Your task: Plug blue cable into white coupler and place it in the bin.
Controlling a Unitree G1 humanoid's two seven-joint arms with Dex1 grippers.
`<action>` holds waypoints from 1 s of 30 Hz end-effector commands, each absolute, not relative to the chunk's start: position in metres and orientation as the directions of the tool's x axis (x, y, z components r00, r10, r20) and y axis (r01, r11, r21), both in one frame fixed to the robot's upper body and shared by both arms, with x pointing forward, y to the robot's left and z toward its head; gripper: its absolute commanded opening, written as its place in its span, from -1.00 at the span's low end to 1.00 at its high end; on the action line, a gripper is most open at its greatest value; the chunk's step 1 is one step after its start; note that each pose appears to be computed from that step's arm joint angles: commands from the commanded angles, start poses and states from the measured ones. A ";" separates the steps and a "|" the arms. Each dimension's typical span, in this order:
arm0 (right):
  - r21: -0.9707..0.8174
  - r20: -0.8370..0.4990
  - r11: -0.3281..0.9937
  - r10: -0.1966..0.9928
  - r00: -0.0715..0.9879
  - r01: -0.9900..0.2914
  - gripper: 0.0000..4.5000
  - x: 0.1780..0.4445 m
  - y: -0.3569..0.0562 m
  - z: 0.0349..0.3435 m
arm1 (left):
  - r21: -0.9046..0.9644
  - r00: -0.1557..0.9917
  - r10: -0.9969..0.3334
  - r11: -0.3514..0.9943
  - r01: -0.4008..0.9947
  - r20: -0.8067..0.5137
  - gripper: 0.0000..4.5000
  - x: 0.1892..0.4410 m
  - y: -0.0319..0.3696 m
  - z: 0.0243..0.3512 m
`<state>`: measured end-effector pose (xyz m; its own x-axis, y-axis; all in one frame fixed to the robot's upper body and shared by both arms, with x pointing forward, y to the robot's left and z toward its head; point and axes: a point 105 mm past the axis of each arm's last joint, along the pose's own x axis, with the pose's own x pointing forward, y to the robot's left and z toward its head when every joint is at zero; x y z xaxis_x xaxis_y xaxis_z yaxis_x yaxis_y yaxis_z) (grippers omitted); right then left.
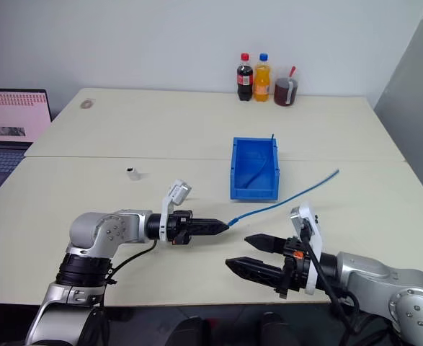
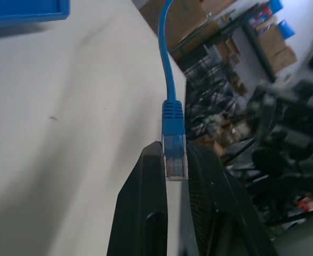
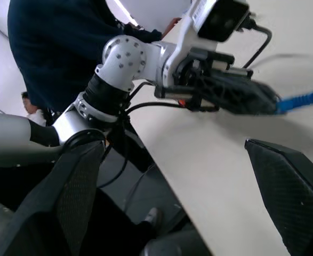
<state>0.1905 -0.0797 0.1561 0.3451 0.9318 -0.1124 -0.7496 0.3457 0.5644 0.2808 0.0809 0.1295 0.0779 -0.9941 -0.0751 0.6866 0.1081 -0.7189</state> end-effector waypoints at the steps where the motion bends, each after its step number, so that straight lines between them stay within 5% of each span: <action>1: 0.598 -0.093 0.363 0.917 0.388 -0.715 1.00 0.199 -0.081 0.155 | -0.737 0.014 -1.000 -0.003 0.676 0.016 -0.89 0.263 0.074 0.154; 8: 0.650 -0.021 0.324 0.912 0.409 -0.687 1.00 0.213 -0.074 0.163 | -0.765 -0.078 -0.997 -0.067 0.640 0.023 -0.89 0.233 0.071 0.153; 21: 0.676 -0.010 0.250 0.944 0.330 -0.693 1.00 0.205 -0.064 0.166 | -0.769 -0.047 -0.999 -0.036 0.639 0.008 -0.89 0.232 0.071 0.150; 30: 0.681 -0.003 0.261 0.935 0.354 -0.684 0.05 0.211 -0.069 0.169 | -0.763 -0.044 -0.999 -0.036 0.645 0.010 -0.89 0.231 0.071 0.149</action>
